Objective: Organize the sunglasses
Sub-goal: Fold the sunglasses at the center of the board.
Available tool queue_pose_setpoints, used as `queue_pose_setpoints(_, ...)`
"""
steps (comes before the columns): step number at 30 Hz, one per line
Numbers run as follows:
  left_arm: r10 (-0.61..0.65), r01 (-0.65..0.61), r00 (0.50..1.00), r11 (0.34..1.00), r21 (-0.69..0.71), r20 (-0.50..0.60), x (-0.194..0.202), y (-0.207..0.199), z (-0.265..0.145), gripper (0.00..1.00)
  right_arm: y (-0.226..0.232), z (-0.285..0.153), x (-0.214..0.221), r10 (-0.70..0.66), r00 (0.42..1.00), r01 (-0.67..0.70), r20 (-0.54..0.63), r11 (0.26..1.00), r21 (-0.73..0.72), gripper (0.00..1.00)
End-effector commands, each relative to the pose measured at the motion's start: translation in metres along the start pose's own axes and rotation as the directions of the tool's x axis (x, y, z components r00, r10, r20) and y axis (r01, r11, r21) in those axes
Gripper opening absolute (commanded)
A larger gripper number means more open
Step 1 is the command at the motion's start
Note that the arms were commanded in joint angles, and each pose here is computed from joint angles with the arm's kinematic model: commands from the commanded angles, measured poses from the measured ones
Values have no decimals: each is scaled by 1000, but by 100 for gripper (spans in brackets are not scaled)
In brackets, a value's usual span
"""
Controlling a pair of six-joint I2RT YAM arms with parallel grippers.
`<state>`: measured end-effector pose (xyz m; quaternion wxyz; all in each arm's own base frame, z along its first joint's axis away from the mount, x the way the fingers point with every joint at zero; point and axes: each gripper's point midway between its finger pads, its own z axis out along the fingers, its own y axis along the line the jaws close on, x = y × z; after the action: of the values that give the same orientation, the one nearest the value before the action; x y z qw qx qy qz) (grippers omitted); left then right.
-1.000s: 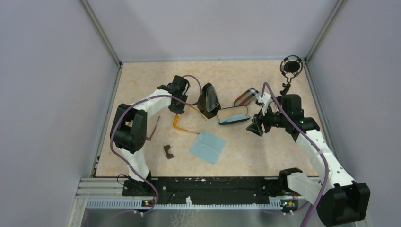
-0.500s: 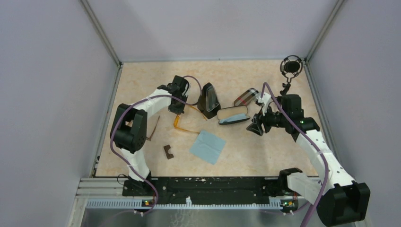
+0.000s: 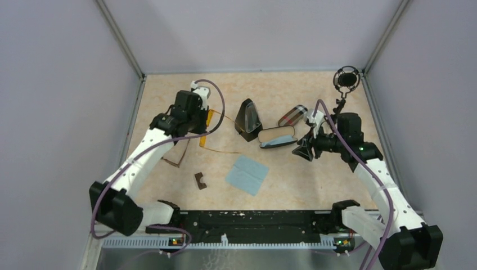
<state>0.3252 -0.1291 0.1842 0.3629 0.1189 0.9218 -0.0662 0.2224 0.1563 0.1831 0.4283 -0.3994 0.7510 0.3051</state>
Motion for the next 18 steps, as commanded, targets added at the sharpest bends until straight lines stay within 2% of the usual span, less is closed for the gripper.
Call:
queue_pose_setpoints(1,-38,26,997,986,167,68,4,-28,-34,0,-2,2,-51,-57,995,57,82,998,8,45)
queue_pose_setpoints(6,-48,-16,983,937,348,175,1,-62,-67,0,-16,30,-83,-75,997,72,35,995,76,39)
queue_pose_setpoints(11,-59,-7,988,903,429,141,13,-80,-71,0,-12,73,-114,-164,986,167,-34,982,84,35)
queue_pose_setpoints(15,-88,23,989,891,453,123,17,-87,-69,0,23,115,-129,-268,959,270,-90,963,12,34)
queue_pose_setpoints(18,-130,65,984,893,445,118,15,-86,-68,0,63,143,-122,-375,913,370,-161,927,-60,33)
